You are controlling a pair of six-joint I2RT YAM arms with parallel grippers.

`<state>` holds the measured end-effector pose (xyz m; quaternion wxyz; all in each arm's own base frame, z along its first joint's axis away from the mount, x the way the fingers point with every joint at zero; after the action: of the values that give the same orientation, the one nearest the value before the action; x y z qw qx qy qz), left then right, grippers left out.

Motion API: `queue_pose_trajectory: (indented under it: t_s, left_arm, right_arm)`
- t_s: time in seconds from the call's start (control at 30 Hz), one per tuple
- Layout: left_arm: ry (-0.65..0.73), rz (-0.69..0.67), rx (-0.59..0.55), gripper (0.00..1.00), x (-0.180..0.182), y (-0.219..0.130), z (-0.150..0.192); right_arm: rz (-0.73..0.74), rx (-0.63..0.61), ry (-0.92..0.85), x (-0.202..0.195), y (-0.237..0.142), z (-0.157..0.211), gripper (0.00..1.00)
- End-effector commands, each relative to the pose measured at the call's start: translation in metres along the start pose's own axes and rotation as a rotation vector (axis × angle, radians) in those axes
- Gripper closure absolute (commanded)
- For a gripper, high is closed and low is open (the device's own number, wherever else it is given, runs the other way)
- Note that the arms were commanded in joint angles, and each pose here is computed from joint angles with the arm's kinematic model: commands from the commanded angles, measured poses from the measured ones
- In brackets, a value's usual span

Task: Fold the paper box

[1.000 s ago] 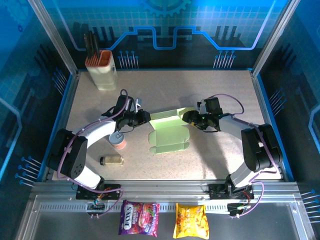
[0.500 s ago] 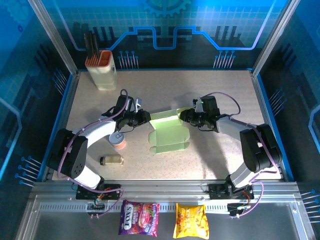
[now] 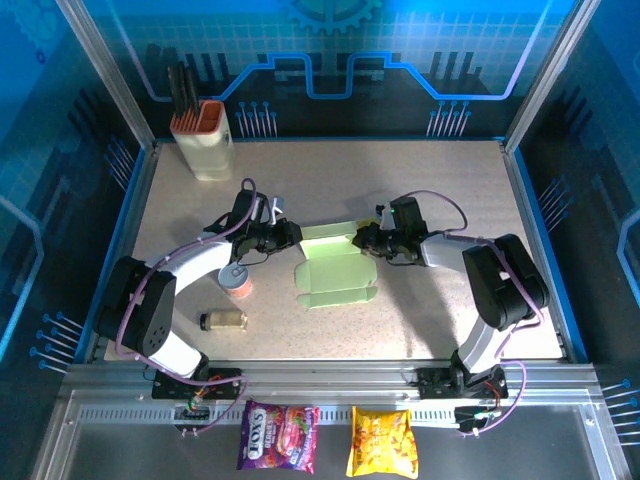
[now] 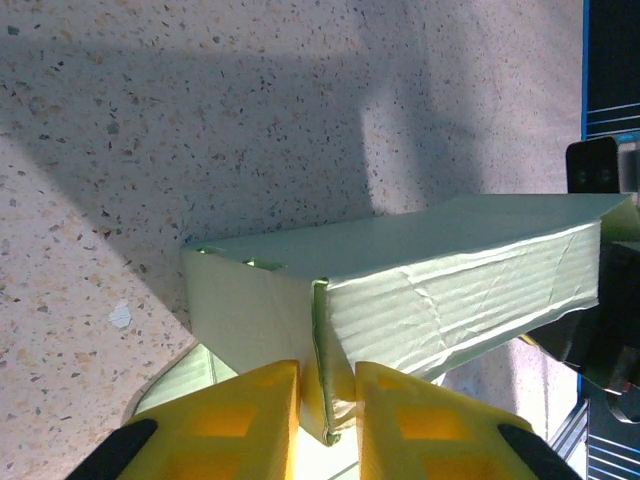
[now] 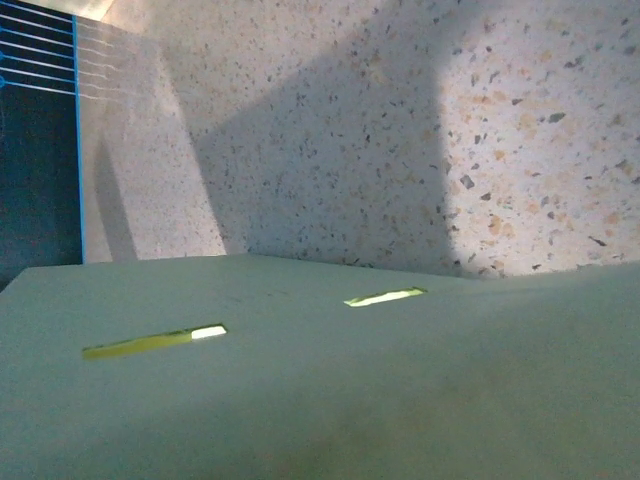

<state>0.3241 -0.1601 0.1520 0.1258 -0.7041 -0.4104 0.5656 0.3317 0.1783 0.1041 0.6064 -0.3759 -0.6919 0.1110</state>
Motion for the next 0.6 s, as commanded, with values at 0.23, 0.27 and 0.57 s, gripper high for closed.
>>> queue_pose_trajectory:
  t_s: [0.23, 0.27, 0.57]
  left_arm:
    - [-0.044, -0.037, 0.045, 0.78, 0.010, 0.005, 0.006]
    - [-0.043, -0.037, 0.046, 0.78, 0.010, 0.005, 0.006]
    - [-0.038, -0.040, 0.048, 0.76, 0.009, 0.005, 0.004]
  right_arm:
    - [0.052, 0.053, 0.017, -0.012, 0.017, 0.015, 0.80]
    - [0.051, 0.055, 0.010, -0.011, 0.016, 0.015, 0.80]
    - [0.083, 0.055, -0.130, -0.002, -0.032, 0.009, 0.63]
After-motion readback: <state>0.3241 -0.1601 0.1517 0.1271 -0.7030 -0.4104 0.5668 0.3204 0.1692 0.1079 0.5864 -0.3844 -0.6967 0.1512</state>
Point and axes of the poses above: each hand's point on the last joint's axis, 136 mm out from that joint toward the fingers, its own y axis out along the fingers, its own x axis along the line the jaws close on, z = x × y, the point moved 7 cm from there along -y, back along the fingers, and after that the axes turned 2 degrees about y, right-handed, at the moved point
